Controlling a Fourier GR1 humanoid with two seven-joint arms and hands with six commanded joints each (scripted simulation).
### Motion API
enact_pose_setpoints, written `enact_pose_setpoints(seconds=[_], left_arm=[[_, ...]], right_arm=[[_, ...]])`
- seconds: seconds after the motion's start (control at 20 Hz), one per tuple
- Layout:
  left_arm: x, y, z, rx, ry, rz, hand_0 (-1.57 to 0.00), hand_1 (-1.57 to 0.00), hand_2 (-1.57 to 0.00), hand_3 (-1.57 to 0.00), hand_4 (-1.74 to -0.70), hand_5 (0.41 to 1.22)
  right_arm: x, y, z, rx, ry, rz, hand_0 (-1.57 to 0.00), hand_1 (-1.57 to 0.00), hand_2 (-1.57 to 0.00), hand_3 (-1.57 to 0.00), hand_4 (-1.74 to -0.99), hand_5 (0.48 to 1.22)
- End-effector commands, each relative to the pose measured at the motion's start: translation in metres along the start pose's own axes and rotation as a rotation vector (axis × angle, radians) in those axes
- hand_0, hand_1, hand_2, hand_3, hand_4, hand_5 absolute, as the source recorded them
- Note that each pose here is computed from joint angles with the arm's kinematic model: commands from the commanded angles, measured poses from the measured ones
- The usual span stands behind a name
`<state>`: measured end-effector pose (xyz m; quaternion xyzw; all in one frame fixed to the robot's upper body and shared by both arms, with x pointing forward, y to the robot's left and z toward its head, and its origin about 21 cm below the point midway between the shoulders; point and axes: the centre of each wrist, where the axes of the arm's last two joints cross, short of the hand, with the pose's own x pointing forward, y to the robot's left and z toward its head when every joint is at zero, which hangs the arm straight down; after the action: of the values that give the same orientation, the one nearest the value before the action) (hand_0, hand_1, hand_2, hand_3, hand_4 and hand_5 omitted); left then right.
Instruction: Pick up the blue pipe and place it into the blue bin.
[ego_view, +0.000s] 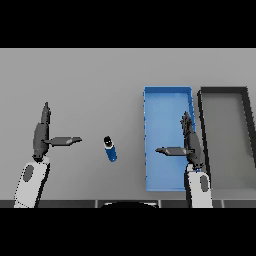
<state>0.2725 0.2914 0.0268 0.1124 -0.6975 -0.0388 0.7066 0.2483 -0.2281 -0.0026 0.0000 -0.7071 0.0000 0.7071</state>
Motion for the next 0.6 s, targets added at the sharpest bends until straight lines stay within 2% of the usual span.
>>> enact_pose_setpoints(seconds=[0.0, 0.25, 0.3, 0.35, 0.45, 0.55], left_arm=[[0.0, 0.0, 0.0, 0.001, -0.005, 0.0, 0.0, 0.0, 0.0, 0.0, -0.97, 0.593], [0.0, 0.004, 0.003, 0.003, -0.008, 0.001, 0.0, 0.0, 0.0, 0.0, -0.97, 0.593], [-0.006, 0.019, 0.01, -0.112, -0.042, -0.073, 0.0, 0.0, 0.0, 0.0, -0.97, 0.593], [-0.011, 0.03, 0.013, -0.18, -0.052, -0.12, 0.0, 0.0, 0.0, 0.0, -0.96, 0.592], [-0.018, 0.04, 0.017, -0.257, -0.061, -0.156, 0.0, 0.0, 0.0, 0.0, -0.96, 0.59], [-0.013, 0.041, 0.014, -0.287, -0.07, -0.161, 0.0, 0.0, 0.0, 0.0, -0.96, 0.595]], right_arm=[[0.0, 0.0, 0.0, -0.001, -0.001, -0.001, 0.0, 0.0, 0.0, 0.0, -1.205, 0.629], [-0.001, 0.001, 0.004, 0.004, 0.0, 0.0, 0.0, 0.0, 0.0, 0.0, -1.205, 0.629], [0.003, -0.011, 0.014, 0.036, -0.091, 0.139, 0.0, 0.0, 0.0, 0.0, -1.205, 0.629], [0.005, -0.016, 0.022, 0.065, -0.132, 0.22, 0.0, 0.0, 0.0, 0.0, -1.201, 0.628], [0.008, -0.016, 0.03, 0.094, -0.144, 0.288, 0.0, 0.0, 0.0, 0.0, -1.197, 0.626], [0.012, -0.016, 0.032, 0.098, -0.137, 0.306, 0.0, 0.0, 0.0, 0.0, -1.196, 0.623]])
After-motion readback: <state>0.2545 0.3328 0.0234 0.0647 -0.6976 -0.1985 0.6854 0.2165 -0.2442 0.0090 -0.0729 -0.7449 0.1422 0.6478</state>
